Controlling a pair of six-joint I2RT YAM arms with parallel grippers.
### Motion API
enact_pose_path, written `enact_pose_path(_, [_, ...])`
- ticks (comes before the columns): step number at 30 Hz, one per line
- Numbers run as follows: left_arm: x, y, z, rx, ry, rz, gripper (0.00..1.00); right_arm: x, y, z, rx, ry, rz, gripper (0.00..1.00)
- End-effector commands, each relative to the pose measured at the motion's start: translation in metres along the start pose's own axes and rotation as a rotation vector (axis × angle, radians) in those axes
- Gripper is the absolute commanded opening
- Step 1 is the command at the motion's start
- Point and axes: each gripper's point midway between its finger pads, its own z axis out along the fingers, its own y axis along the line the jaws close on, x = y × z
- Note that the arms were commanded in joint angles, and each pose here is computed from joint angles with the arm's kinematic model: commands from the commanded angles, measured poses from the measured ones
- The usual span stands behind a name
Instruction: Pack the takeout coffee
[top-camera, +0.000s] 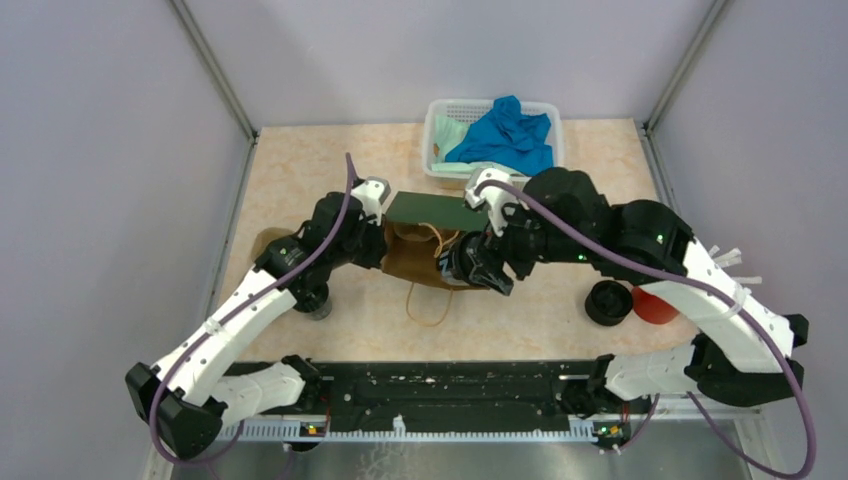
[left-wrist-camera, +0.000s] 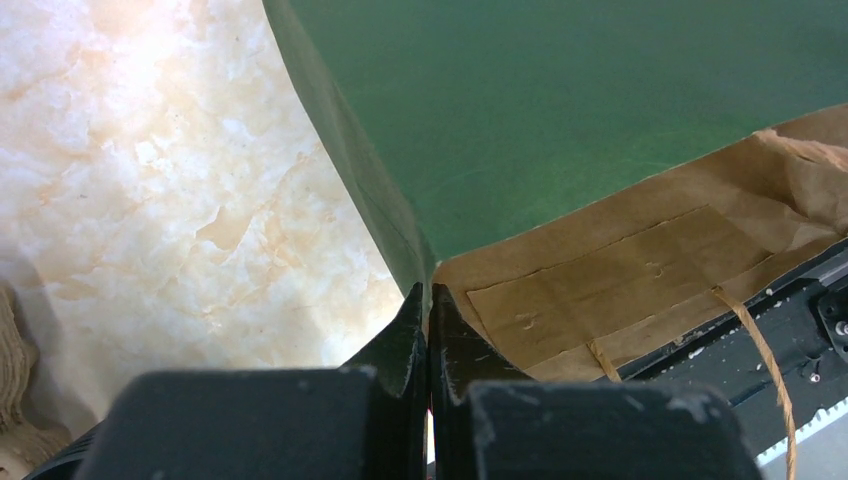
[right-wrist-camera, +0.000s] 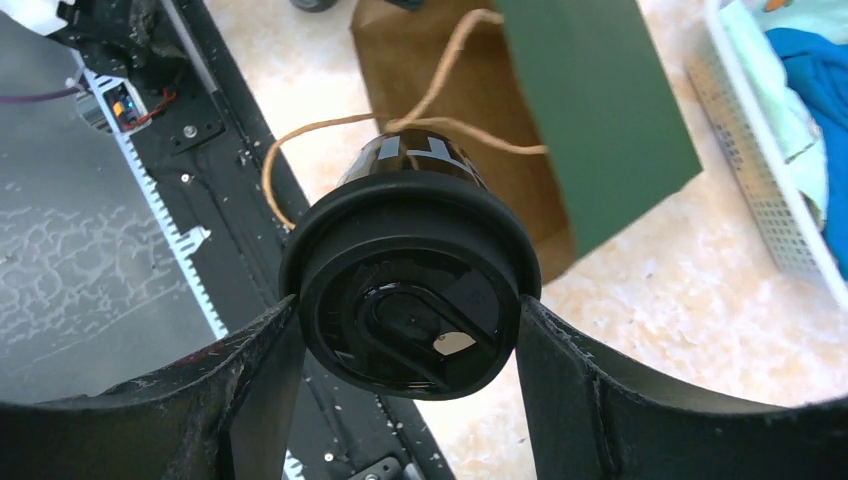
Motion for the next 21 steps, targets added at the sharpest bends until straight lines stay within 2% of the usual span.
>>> enact_pose_path(1, [-0.025,-0.005,-0.004,0.004,-0.041,-0.002,0.0,-0.011,0.012,0.0,0.038,-0.043,0.042,0.51])
enact_pose_path(7, [-0.022,0.001,-0.004,-0.026,-0.03,0.02,0.0,0.0,0.008,0.003,0.078,-0.028,-0.009,0.48])
enact_pose_path(21, [-0.007,-0.003,-0.003,0.0,0.004,-0.014,0.0,-0.003,0.0,0.052,0.116,0.096,-0.512,0.49])
